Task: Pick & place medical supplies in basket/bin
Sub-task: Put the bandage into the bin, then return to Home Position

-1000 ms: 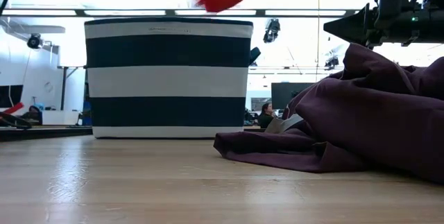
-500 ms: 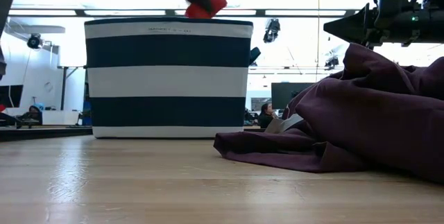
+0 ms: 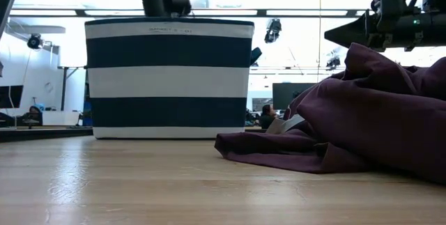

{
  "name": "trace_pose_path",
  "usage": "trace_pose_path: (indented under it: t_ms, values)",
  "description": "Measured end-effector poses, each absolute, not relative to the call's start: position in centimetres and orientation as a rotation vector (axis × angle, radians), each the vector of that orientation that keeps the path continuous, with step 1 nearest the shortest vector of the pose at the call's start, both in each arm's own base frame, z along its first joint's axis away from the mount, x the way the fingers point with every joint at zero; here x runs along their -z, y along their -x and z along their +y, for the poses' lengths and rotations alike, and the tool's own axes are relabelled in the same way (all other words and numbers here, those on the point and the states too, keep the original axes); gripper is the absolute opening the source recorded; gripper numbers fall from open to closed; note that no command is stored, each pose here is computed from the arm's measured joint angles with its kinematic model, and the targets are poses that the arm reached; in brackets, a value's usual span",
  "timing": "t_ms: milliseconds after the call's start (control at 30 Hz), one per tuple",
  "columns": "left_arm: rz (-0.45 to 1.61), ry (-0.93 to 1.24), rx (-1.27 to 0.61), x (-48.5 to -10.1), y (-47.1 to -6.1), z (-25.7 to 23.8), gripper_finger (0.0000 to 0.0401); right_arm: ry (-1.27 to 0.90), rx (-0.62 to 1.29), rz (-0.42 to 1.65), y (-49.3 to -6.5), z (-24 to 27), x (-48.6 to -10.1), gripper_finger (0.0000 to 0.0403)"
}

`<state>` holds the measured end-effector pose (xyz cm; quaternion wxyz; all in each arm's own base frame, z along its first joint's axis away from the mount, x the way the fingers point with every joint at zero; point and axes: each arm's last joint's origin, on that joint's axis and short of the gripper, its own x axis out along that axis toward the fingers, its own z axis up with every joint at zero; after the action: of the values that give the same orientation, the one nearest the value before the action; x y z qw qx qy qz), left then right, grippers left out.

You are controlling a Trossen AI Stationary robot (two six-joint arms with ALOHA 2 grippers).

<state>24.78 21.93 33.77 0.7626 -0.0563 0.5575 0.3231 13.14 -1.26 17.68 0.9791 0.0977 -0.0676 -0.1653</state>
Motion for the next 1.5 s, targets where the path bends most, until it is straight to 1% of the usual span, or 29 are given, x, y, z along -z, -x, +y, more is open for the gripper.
trace_pose_path:
  t_ms: [100, 200, 367, 500, 800, 867, 933, 1000, 1067, 1167, 1333, 1400, 1500]
  values:
    - [1.299, 0.095, -0.653, -31.7, -24.0, 22.5, 0.0068, -0.197, 0.333, -0.137, -13.1, -1.3, -17.7, 0.0009]
    - [1.334, 0.096, -0.644, -30.0, -23.5, 22.9, 0.0071, -0.198, 0.346, -0.138, -13.1, -1.3, -17.7, 0.0009]
    - [1.363, 0.083, -0.618, -28.5, -23.4, 22.9, 0.0103, -0.202, 0.434, -0.146, -13.0, -1.5, -17.7, 0.0009]
    - [1.362, 0.079, -0.616, -28.4, -23.4, 22.9, 0.0146, -0.202, 0.443, -0.148, -13.0, -1.6, -17.7, 0.0009]
    - [1.303, 0.063, -0.643, -30.3, -23.7, 23.2, 0.0268, -0.199, 0.443, -0.147, -13.0, -1.5, -17.7, 0.0009]
    - [1.266, 0.107, -0.688, -31.2, -23.7, 23.2, 0.0288, -0.199, 0.443, -0.147, -13.0, -1.5, -17.7, 0.0009]
    - [1.213, 0.174, -0.714, -32.4, -23.9, 23.0, 0.0298, -0.199, 0.443, -0.147, -13.0, -1.5, -17.7, 0.0009]
    - [1.119, 0.24, -0.664, -33.9, -24.4, 22.5, 0.0298, -0.197, 0.443, -0.146, -13.0, -1.5, -17.7, 0.0009]
    - [0.994, 0.29, -0.546, -35.7, -25.2, 21.6, 0.0292, -0.185, 0.444, -0.144, -13.0, -1.5, -17.7, 0.0009]
    - [0.771, 0.271, -0.366, -38.8, -26.5, 19.7, 0.0274, -0.173, 0.445, -0.141, -13.0, -1.5, -17.7, 0.0009]
    - [0.47, 0.098, -0.217, -42.3, -27.9, 14.9, 0.0222, -0.122, 0.447, -0.13, -13.0, -1.5, -17.7, 0.0009]
    - [0.346, 0.053, -0.158, -43.2, -28.0, 12.5, 0.0197, -0.091, 0.443, -0.123, -13.0, -1.5, -17.7, 0.0009]
    - [0.177, 0.042, -0.073, -43.3, -27.7, 8.8, 0.016, -0.08, 0.441, -0.121, -13.0, -1.5, -17.7, 0.0009]
